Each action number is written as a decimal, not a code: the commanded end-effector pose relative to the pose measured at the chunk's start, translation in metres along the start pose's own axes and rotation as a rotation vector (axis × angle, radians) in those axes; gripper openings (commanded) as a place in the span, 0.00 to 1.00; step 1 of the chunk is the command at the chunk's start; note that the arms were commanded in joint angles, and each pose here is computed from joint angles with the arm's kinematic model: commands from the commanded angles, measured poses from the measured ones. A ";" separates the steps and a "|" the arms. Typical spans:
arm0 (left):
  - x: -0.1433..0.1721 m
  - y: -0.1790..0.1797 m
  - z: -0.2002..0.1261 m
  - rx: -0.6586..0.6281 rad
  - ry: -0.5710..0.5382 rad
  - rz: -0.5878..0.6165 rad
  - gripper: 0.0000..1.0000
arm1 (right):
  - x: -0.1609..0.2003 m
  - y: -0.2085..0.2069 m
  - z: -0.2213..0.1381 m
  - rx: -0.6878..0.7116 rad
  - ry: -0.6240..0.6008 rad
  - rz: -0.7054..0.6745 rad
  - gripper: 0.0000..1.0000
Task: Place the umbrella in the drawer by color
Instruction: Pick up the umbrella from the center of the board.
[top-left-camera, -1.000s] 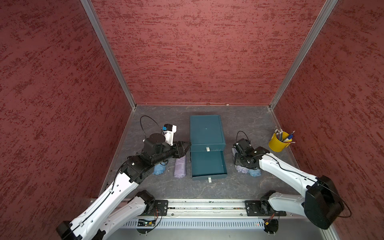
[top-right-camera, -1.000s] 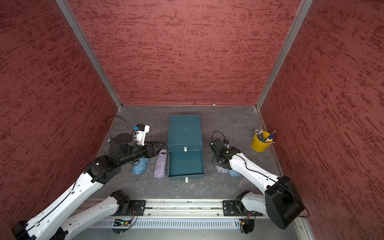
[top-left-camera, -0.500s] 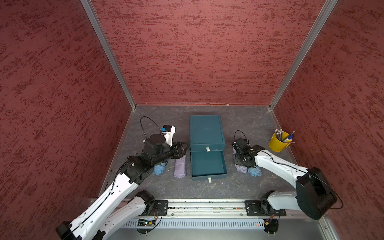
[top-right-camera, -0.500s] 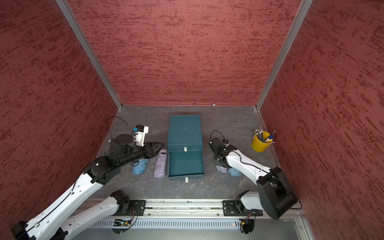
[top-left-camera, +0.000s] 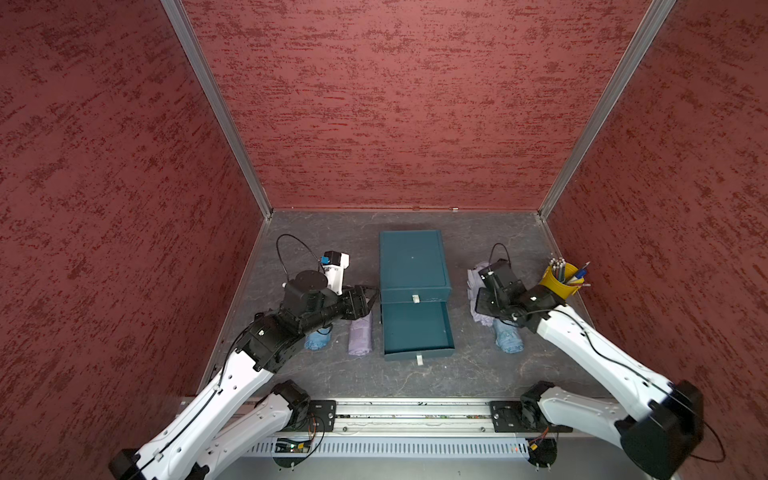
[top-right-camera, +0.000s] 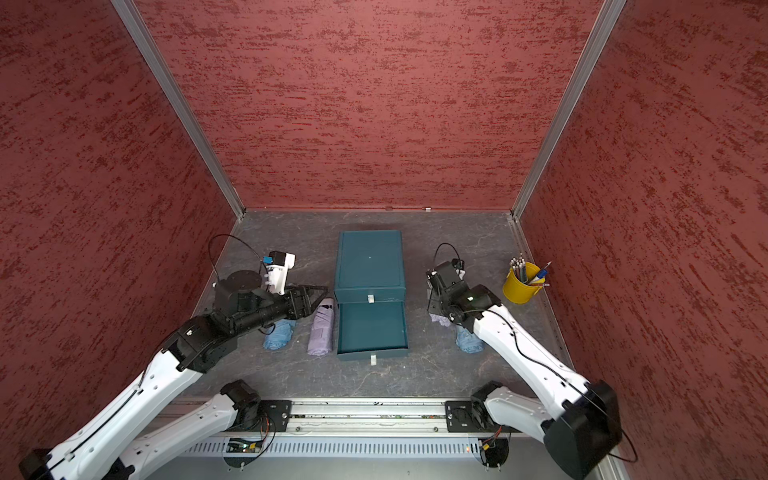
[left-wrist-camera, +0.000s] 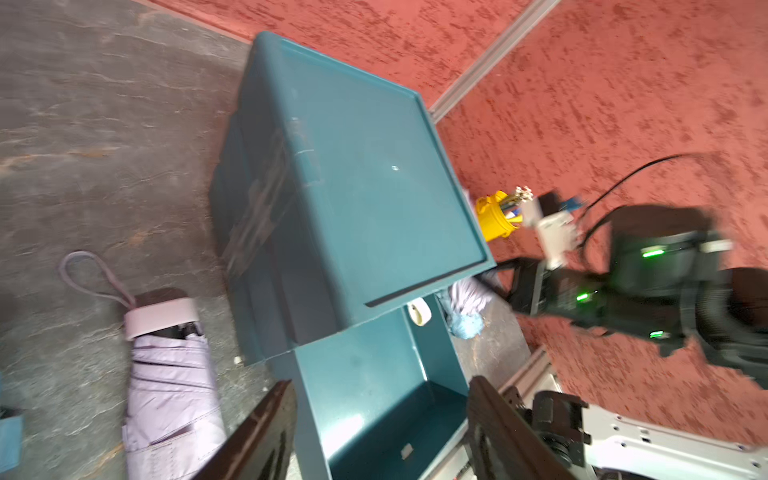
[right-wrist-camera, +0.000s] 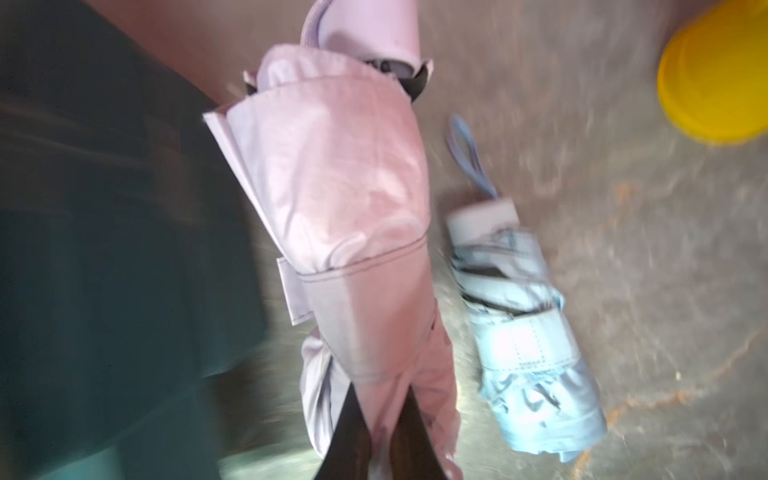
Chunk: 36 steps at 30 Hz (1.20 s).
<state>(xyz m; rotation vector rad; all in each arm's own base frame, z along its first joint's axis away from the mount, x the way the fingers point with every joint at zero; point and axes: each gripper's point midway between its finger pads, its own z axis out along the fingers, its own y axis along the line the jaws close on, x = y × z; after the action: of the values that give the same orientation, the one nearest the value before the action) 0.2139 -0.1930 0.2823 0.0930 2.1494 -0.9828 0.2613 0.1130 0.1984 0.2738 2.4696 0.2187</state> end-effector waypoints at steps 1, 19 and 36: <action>-0.014 -0.042 -0.017 0.177 -0.033 0.026 0.71 | -0.043 0.041 -0.075 -0.222 -0.190 -0.033 0.00; -0.023 -0.110 -0.016 0.468 -0.134 0.066 0.96 | 0.015 0.212 -0.185 -0.918 -0.082 -0.225 0.00; -0.028 -0.074 -0.004 0.278 -0.177 0.005 0.77 | 0.029 0.233 -0.192 -0.939 -0.092 -0.236 0.00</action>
<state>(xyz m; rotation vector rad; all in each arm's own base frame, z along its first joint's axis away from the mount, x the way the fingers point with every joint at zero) 0.1979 -0.2448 0.3542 0.1802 1.8274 -1.3162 0.1621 0.3146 0.3345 -0.3863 2.1627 1.0075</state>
